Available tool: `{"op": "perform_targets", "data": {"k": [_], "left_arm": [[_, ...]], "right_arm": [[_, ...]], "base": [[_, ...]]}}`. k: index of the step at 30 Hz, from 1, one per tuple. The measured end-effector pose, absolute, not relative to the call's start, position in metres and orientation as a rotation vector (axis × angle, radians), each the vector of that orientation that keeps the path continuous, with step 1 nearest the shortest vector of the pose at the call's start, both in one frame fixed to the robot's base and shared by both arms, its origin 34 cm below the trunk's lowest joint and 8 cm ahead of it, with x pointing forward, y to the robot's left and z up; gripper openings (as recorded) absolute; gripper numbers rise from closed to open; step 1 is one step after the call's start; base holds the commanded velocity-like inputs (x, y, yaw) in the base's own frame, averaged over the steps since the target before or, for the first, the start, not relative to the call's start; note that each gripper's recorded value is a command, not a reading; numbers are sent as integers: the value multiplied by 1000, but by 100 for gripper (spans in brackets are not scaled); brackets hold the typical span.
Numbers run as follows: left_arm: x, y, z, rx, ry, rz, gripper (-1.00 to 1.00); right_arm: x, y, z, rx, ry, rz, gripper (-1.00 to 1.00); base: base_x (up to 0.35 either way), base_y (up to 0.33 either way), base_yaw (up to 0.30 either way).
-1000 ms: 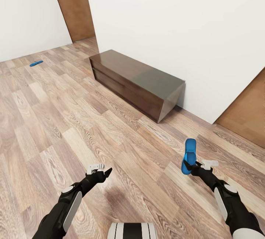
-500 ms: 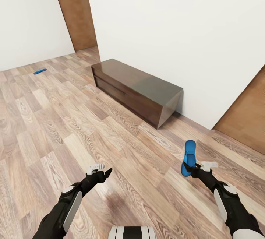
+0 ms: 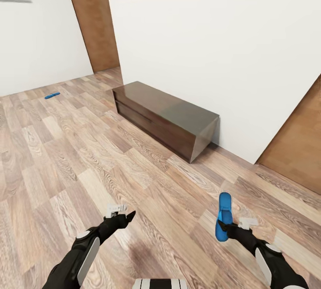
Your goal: In the bedroom, move the book from the bed onto either nightstand, and place the two sandals side by side next to the bed.
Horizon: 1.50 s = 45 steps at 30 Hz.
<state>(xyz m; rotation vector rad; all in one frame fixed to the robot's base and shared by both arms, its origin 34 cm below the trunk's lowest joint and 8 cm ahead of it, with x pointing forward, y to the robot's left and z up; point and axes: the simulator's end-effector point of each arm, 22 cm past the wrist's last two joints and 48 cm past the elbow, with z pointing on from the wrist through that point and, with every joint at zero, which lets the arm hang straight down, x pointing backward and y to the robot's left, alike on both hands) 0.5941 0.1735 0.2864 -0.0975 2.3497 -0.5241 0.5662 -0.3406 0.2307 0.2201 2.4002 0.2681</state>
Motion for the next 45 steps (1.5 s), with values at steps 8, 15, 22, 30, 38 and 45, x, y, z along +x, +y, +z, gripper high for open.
{"op": "perform_targets", "data": {"k": [8,15,22,30,38,45], "left_arm": [[554,179,249,-127,2414,-503,100],[555,186,254,-124,2345,-466,100],[562,186,268,-117,2314,-461,100],[569,186,284,-110,2283,-462,100],[576,185,301,-102,2252,-461,100],[580,183,315,-93,2228,-464,100]], "right_arm": [[524,-325,205,249,2443,298,-100],[492,-311,194,255,2434,307,-100],[496,-309,204,252,2408,312,-100],[505,-310,218,247,2376,312,-100],[514,-309,233,238,2344,314,-100],[522,-310,246,234,2315,315,-100]], "base": [[0,0,0],[0,0,0],[0,0,0],[0,0,0],[0,0,0],[0,0,0]]}}
